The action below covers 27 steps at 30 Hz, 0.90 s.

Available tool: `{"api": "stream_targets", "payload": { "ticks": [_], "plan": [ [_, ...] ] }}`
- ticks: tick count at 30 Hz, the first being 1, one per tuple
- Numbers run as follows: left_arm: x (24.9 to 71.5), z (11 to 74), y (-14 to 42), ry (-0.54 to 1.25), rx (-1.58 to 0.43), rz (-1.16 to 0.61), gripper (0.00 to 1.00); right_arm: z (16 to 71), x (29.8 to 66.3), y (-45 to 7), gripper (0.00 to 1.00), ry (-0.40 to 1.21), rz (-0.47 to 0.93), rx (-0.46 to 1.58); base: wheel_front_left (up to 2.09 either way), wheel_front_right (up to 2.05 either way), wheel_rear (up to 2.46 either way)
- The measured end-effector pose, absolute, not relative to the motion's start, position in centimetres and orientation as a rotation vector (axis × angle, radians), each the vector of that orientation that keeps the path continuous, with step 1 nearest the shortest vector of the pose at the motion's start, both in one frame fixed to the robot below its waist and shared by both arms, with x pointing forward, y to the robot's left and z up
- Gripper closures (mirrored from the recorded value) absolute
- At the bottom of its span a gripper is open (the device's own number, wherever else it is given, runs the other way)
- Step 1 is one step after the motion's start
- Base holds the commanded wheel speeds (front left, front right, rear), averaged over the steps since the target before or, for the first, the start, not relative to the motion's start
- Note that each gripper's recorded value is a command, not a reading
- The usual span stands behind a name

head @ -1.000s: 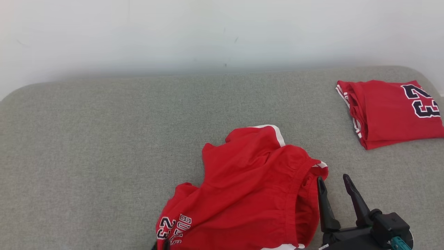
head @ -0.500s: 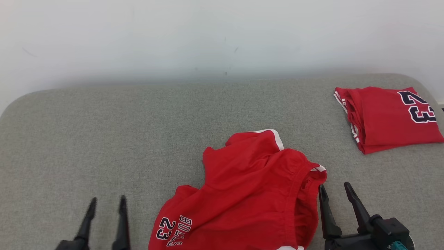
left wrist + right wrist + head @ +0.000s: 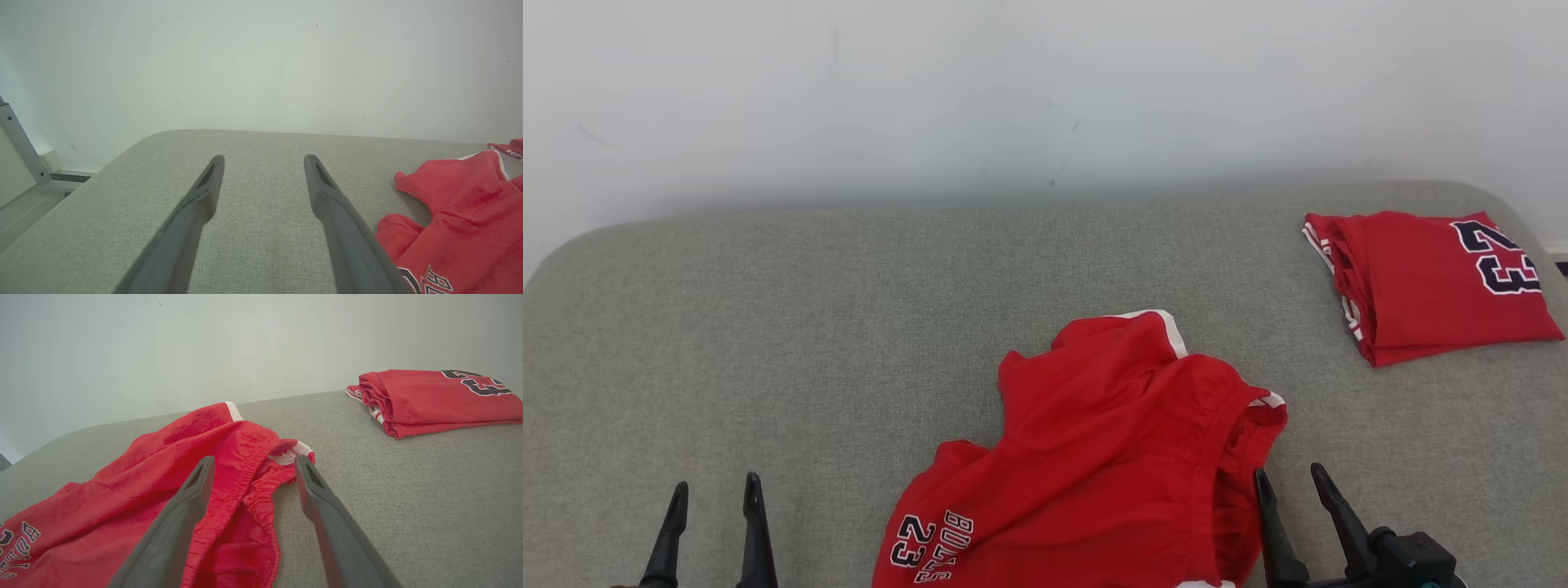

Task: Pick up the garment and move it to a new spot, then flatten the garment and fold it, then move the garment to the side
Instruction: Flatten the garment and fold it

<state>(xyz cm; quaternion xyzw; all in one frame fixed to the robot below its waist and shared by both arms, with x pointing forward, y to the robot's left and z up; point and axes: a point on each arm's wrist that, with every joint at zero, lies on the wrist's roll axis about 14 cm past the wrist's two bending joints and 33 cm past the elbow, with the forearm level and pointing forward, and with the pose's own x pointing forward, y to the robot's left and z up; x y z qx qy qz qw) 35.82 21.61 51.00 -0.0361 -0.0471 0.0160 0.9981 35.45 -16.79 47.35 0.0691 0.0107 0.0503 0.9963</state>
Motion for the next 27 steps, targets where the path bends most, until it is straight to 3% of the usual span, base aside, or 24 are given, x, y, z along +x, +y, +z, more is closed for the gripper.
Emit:
{"api": "stream_targets", "payload": {
  "ticks": [9,24,25,27],
  "plan": [
    [35.5,50.5,21.2,-0.083,-0.079,0.032,0.00,45.8,35.9,-14.7,0.00,0.090,0.176,0.125,0.00,0.00,0.00],
    [35.0,50.2,21.7,-0.074,-0.094,0.057,0.00,41.0,36.9,-11.9,0.00,0.343,0.245,0.142,0.00,0.00,0.00],
    [35.0,50.1,21.7,-0.072,-0.094,0.060,0.00,40.8,37.0,-11.8,0.52,0.352,0.249,0.143,0.00,0.00,0.00],
    [35.1,50.0,21.8,-0.069,-0.095,0.063,0.00,40.8,37.4,-11.5,0.98,0.348,0.255,0.147,0.00,0.00,0.00]
  ]
}}
